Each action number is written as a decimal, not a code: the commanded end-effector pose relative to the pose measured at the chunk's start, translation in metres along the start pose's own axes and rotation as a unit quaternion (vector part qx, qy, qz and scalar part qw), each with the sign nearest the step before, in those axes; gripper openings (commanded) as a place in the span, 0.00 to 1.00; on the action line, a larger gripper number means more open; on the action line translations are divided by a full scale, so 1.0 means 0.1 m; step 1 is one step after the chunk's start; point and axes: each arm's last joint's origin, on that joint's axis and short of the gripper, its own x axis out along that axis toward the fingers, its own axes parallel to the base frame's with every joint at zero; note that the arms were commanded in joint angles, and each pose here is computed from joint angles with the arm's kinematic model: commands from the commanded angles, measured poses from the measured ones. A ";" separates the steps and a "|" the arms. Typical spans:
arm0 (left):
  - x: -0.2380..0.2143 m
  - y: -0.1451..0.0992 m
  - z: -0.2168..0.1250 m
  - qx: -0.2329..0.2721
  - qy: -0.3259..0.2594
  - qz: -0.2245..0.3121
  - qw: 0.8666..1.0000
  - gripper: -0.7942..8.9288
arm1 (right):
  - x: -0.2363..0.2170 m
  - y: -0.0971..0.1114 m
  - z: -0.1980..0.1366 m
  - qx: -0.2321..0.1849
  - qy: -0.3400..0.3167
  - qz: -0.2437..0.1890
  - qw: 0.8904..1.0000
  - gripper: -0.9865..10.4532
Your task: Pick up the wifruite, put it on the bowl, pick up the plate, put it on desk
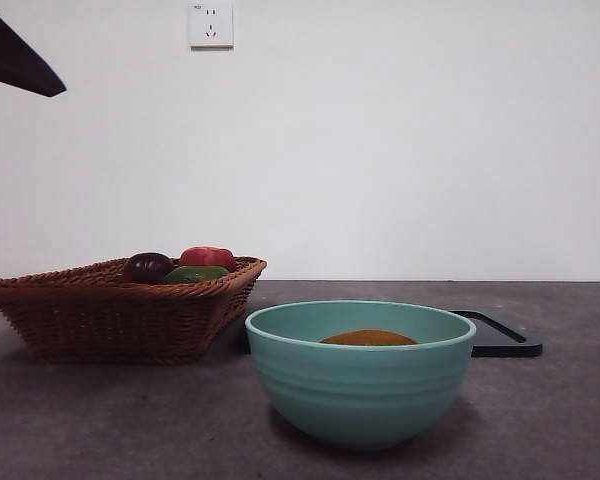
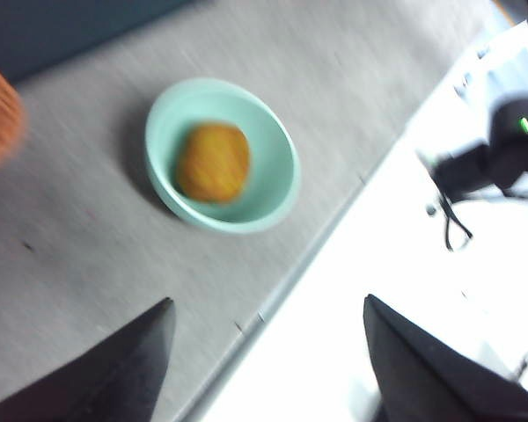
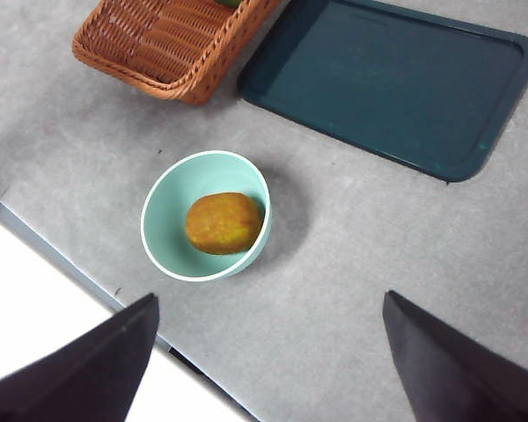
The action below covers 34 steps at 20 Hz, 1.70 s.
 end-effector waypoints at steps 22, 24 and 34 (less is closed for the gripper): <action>0.00 -0.03 0.05 0.025 -0.012 -0.007 1.000 0.43 | 1.17 -0.06 0.16 0.025 0.093 0.018 0.995 0.44; 0.00 -0.03 0.05 0.027 -0.015 -0.007 0.999 0.43 | 1.41 -0.04 0.09 0.012 0.098 0.006 0.995 0.42; 0.00 -0.03 0.06 0.030 -0.019 -0.007 0.999 0.43 | 2.13 0.06 -0.01 -0.034 0.125 -0.031 0.991 0.32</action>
